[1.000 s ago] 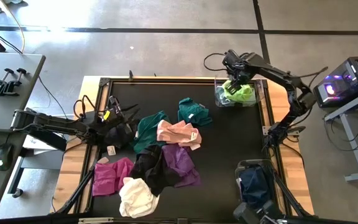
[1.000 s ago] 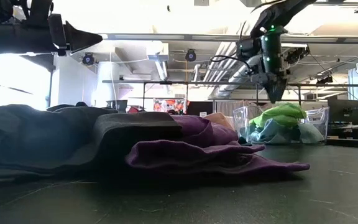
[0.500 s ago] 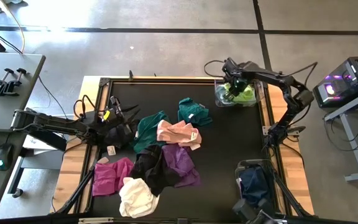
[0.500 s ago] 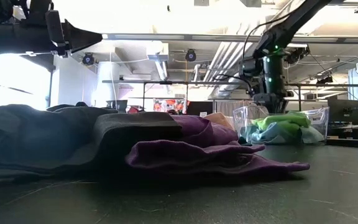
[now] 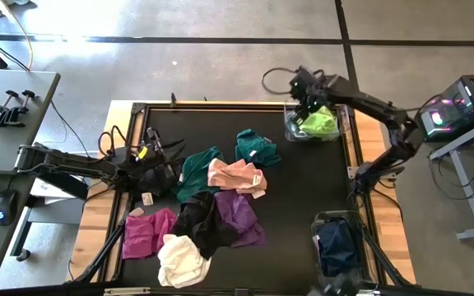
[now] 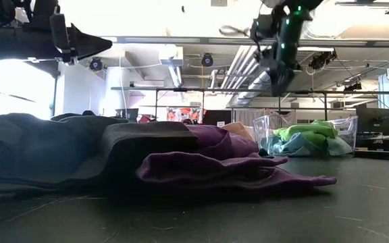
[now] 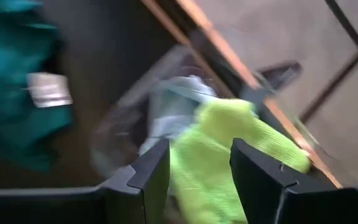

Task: Sort towels by color in basket
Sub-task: Put the right dark green towel into the bottom transparent bin

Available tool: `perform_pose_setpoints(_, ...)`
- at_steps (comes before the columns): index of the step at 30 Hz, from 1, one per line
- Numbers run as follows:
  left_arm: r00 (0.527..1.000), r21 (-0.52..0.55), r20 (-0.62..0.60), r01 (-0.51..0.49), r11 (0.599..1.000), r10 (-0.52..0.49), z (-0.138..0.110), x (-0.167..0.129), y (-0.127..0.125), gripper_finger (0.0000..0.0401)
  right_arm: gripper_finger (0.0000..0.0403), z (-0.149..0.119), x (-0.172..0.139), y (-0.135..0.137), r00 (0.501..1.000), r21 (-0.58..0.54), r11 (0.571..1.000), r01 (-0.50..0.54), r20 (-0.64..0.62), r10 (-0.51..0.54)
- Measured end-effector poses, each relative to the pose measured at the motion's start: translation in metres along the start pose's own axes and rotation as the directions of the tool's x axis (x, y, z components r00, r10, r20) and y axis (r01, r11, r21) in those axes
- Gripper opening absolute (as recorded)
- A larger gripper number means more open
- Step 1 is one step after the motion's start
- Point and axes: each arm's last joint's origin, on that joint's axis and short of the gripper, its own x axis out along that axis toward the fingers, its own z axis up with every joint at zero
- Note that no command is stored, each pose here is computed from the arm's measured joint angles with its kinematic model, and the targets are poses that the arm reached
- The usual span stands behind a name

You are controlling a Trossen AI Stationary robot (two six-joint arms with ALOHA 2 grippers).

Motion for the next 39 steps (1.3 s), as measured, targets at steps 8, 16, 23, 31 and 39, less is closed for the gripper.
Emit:
perform_pose_setpoints(8,0.998,0.005,-0.017,0.057,0.998,-0.057,-0.003,0.0,-0.002,0.0078,0.0161,-0.028,-0.032,0.09,0.984,-0.266,0.957,-0.114,0.104,0.146)
perform_pose_setpoints(16,0.998,0.004,-0.011,0.055,0.998,-0.055,-0.002,0.0,-0.002,0.0078,0.0166,-0.043,0.017,0.143,0.902,-0.32,0.926,-0.198,0.312,0.3)
perform_pose_setpoints(23,0.999,0.017,0.003,0.05,0.999,-0.05,-0.001,0.0,-0.002,0.0078,0.0235,-0.028,0.072,0.161,0.862,-0.293,0.932,-0.211,0.394,0.319)
perform_pose_setpoints(31,0.999,0.019,0.023,0.044,0.999,-0.044,0.001,0.0,-0.001,0.0078,0.0258,-0.009,0.128,0.184,0.932,-0.318,0.936,-0.152,0.27,0.243)
perform_pose_setpoints(39,0.999,-0.002,0.023,0.044,0.999,-0.044,0.001,0.0,-0.001,0.0078,0.0124,-0.011,0.145,0.189,0.955,-0.314,0.942,-0.122,0.222,0.197)
